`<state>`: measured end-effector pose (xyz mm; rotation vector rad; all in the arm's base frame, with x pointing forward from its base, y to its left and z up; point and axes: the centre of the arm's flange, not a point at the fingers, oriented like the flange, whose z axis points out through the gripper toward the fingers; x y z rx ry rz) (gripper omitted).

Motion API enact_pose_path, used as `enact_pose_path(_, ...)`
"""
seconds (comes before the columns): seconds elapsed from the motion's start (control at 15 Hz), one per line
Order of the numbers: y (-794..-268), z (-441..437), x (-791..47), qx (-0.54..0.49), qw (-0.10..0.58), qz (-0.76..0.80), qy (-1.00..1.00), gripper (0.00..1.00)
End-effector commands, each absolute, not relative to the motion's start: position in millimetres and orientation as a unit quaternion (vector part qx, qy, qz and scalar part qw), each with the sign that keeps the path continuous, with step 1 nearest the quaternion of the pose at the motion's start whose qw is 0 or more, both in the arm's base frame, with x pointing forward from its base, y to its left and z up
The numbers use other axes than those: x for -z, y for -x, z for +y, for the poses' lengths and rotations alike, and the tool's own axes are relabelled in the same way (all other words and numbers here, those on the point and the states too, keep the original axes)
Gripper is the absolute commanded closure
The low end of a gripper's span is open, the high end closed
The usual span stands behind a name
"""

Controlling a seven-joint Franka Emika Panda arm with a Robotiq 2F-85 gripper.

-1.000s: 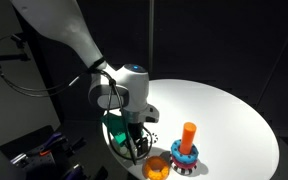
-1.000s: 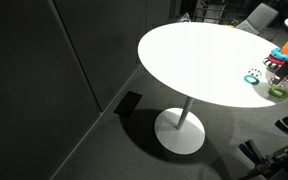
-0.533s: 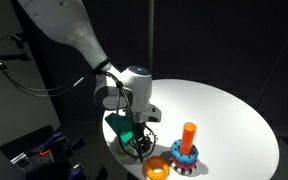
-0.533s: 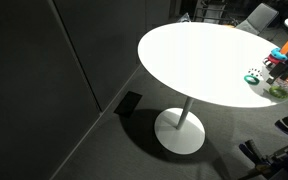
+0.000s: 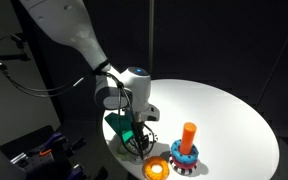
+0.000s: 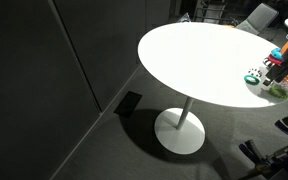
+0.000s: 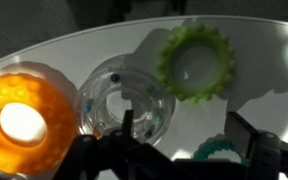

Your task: Pick up the clear ring and put it on the ring holder

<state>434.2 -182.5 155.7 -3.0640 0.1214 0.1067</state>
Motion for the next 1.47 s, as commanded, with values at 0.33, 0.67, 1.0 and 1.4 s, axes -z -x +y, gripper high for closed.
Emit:
enact_pose_path(0.33, -438, -189, -156, -0.016, 0.039, 0.033, 0.999, 0.43)
enact_pose_path(0.67, -437, -192, -159, -0.012, 0.036, 0.035, 0.999, 0.77)
enact_pose_path(1.0, -435, -194, -174, -0.01, 0.026, 0.041, 0.999, 0.91)
enact_pose_path(1.4, -440, -205, -205, -0.003, 0.009, 0.043, 0.999, 0.91)
